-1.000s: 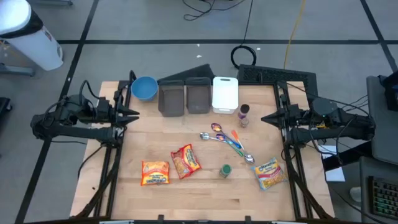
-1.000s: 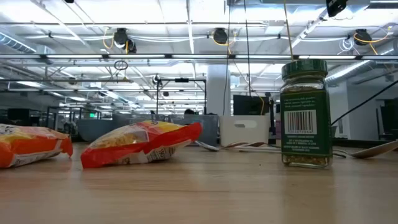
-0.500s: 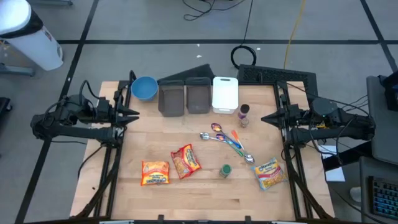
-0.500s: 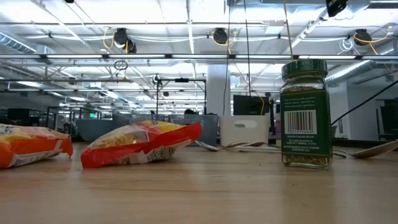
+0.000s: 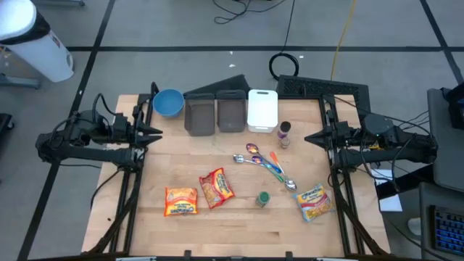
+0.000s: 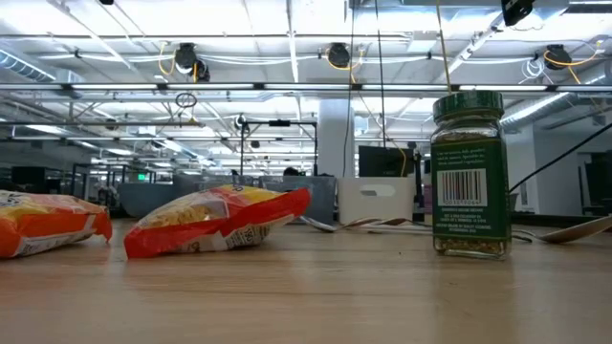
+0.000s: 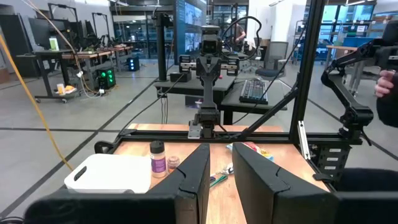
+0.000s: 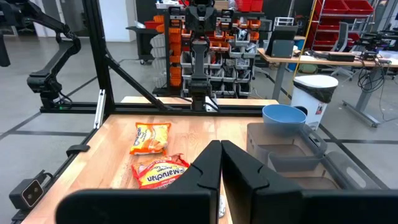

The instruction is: Pick & Place Food Item

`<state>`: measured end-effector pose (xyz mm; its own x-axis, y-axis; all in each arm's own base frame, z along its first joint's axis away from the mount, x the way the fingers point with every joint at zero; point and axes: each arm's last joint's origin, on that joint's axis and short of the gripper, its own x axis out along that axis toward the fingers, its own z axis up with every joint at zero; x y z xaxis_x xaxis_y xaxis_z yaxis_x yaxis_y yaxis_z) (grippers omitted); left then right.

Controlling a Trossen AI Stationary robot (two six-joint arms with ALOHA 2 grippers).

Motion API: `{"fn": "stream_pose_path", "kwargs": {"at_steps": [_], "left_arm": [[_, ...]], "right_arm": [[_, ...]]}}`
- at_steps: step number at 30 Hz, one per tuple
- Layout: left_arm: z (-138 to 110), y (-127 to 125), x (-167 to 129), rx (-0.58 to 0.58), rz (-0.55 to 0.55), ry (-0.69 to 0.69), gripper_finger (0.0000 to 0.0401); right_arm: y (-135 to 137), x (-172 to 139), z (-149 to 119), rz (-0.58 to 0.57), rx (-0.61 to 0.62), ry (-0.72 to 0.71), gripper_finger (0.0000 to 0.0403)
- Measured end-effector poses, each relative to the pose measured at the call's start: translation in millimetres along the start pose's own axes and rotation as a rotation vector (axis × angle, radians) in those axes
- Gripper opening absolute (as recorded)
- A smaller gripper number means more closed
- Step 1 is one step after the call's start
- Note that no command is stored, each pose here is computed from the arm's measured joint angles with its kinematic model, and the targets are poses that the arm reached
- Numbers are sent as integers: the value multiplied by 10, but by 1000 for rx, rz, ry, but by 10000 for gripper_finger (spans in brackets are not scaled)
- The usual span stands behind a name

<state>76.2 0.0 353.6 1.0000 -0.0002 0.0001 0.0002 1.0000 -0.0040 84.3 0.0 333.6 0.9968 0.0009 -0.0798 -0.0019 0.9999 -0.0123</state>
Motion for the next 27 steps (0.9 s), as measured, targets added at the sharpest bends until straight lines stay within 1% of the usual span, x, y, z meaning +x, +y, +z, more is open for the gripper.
{"fn": "stream_pose_path", "kwargs": {"at_steps": [15, 20, 24, 27], "left_arm": [[0, 0, 1, 0, 0, 0, 76], [0, 0, 0, 0, 0, 0, 76], [0, 0, 1, 0, 0, 0, 76], [0, 0, 0, 0, 0, 0, 76]], "right_arm": [[0, 1, 5, 0, 0, -6, 4], [-1, 32, 102, -3, -36, -108, 4], [-2, 109, 132, -10, -61, -221, 4], [-2, 212, 100, -15, -78, -272, 4]]}}
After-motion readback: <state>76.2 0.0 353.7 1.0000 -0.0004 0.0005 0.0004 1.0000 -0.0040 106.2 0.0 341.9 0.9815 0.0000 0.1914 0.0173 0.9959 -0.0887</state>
